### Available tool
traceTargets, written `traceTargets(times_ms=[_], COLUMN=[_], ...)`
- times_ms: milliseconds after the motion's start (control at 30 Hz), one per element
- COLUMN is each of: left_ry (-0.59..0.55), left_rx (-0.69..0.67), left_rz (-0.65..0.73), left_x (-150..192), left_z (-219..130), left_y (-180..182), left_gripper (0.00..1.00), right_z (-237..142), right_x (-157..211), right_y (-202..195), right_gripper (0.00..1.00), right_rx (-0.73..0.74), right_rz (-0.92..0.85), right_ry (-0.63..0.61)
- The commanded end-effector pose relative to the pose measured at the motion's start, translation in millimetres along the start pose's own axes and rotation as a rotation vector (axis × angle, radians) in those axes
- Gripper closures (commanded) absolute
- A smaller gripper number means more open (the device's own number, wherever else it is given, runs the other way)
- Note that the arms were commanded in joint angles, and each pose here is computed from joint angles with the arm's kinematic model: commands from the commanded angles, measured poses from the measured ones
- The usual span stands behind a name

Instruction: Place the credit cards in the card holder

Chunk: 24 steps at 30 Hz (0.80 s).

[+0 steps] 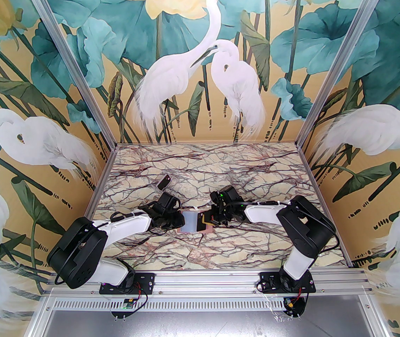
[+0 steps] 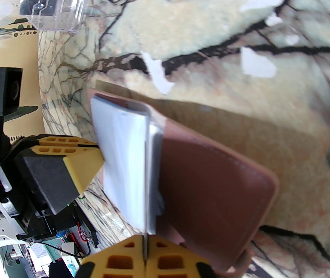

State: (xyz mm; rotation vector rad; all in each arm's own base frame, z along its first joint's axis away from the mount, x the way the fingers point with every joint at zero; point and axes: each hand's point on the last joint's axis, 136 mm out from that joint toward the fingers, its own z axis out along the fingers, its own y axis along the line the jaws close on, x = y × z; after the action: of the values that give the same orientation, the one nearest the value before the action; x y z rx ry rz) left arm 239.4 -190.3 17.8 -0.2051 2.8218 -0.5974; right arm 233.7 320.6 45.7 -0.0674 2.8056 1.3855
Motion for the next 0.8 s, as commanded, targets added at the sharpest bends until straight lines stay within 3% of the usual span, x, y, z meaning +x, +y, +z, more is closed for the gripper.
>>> traceTargets(times_ms=[0, 767], left_ry=[0.092, 0.095], left_rx=[-0.092, -0.085], left_rz=[-0.029, -0.023], left_x=[29, 30], left_z=[12, 12], left_y=[32, 31], left_gripper=[0.81, 0.82], right_z=[0, 16], right_x=[-7, -8], right_y=[17, 1], right_gripper=[1.0, 1.0], right_rx=[-0.028, 0.008], right_rz=[-0.033, 0.001], right_ry=[-0.021, 0.001])
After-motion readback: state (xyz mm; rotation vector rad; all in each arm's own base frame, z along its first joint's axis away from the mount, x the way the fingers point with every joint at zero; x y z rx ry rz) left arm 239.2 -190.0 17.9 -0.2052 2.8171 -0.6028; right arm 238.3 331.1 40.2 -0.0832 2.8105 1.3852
